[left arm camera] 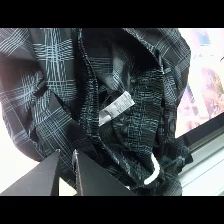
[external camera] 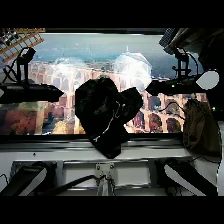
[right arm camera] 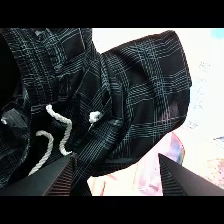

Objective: Fold the clothes and pants, and hang the long-sleeved shirts on hangers.

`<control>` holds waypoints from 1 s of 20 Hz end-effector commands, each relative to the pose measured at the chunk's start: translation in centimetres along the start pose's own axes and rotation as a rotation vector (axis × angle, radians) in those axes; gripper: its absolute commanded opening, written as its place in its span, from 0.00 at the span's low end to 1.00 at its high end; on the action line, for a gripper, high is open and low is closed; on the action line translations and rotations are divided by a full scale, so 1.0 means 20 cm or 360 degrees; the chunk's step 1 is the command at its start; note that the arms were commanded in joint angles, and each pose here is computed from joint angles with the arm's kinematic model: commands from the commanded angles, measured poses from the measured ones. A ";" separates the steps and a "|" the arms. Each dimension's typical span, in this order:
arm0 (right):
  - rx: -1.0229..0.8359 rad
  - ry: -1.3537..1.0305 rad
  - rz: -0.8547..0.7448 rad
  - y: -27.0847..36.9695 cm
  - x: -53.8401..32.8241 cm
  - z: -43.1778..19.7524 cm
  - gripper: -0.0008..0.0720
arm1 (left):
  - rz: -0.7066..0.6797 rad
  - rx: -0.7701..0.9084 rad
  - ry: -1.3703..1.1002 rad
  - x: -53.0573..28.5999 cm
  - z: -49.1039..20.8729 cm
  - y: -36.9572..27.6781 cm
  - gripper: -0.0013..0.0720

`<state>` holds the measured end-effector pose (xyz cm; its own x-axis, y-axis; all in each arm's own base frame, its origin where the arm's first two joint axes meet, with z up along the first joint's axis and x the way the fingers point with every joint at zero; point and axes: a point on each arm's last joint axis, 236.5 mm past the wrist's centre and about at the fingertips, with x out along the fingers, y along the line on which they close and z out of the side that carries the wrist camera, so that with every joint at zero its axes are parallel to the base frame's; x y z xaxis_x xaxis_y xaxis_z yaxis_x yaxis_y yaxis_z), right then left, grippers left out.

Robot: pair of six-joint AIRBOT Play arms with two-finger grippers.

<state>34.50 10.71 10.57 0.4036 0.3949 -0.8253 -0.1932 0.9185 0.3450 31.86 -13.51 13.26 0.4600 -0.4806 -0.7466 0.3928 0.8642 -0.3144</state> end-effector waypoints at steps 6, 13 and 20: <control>-0.0002 -0.0001 0.0001 0.00 0.00 0.00 0.82 | 0.0000 0.0002 -0.0001 0.00 0.00 0.00 0.16; -0.0002 -0.0001 0.0001 0.00 0.00 0.00 0.82 | 0.0000 0.0002 -0.0001 0.00 0.00 0.00 0.16; -0.0002 -0.0001 0.0001 0.00 0.00 0.00 0.82 | 0.0024 0.0071 -0.0024 0.00 0.02 0.02 0.16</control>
<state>34.50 10.71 10.57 0.4036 0.3949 -0.8253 -0.1932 0.9185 0.3450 32.15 -13.35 13.34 0.4724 -0.4736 -0.7433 0.4137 0.8638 -0.2875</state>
